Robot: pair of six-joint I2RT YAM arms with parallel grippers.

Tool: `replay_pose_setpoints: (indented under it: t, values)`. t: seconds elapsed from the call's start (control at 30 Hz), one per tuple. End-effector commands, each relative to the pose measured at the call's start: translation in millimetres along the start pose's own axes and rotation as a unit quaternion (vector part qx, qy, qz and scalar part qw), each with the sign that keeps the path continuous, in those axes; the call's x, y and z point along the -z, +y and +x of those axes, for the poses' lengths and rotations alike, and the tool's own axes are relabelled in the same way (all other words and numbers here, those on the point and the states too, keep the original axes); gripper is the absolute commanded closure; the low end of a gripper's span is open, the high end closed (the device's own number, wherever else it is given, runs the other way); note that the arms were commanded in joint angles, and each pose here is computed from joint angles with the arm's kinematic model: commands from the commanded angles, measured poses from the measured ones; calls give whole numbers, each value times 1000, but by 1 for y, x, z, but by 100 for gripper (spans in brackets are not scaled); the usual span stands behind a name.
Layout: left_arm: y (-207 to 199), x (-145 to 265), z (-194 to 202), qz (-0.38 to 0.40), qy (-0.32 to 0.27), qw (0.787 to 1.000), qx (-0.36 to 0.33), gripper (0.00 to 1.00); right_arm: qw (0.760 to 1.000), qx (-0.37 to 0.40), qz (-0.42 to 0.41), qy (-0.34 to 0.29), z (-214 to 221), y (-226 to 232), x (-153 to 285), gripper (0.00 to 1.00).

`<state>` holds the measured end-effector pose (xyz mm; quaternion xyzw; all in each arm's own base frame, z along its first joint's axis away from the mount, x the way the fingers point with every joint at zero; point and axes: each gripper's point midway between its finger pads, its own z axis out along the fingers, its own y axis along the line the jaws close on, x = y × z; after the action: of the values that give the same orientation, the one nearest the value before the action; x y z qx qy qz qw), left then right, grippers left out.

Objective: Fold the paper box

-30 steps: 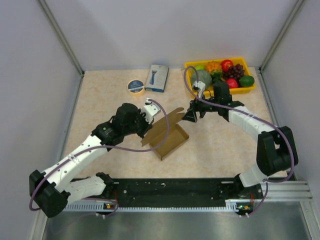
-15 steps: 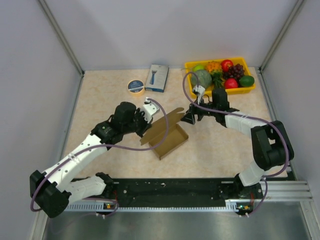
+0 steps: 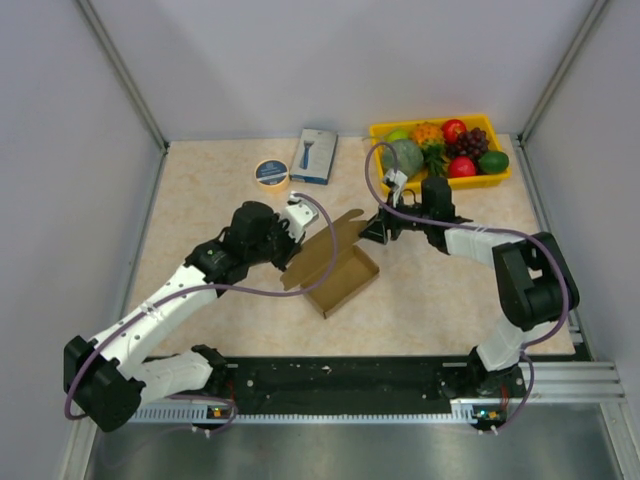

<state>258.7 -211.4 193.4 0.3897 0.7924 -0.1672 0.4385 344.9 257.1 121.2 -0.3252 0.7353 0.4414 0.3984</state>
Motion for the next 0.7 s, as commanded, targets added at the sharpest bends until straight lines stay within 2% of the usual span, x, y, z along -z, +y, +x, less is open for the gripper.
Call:
replay_pose_setpoints:
  t: [0.0, 0.07, 0.23, 0.4, 0.57, 0.67]
  values:
    - [9, 6, -27, -17, -45, 999, 0, 96, 998, 41, -21, -32, -21, 11, -1, 51]
    - [8, 6, -26, -13, -44, 999, -2, 96, 999, 40, -16, -26, -20, 7, -2, 48]
    - [-6, 9, -26, 28, -44, 998, -16, 99, 999, 37, -9, -12, -18, -1, -6, 31]
    - [-10, 9, -26, 41, -39, 998, -23, 100, 998, 64, 14, -3, -18, -12, -3, 27]
    - [-9, 8, -27, 40, -38, 998, -24, 100, 998, 62, -22, -2, -20, -1, -7, 30]
    - [-7, 7, -30, 37, -38, 998, -23, 99, 997, 71, -35, -9, -23, 6, -9, 40]
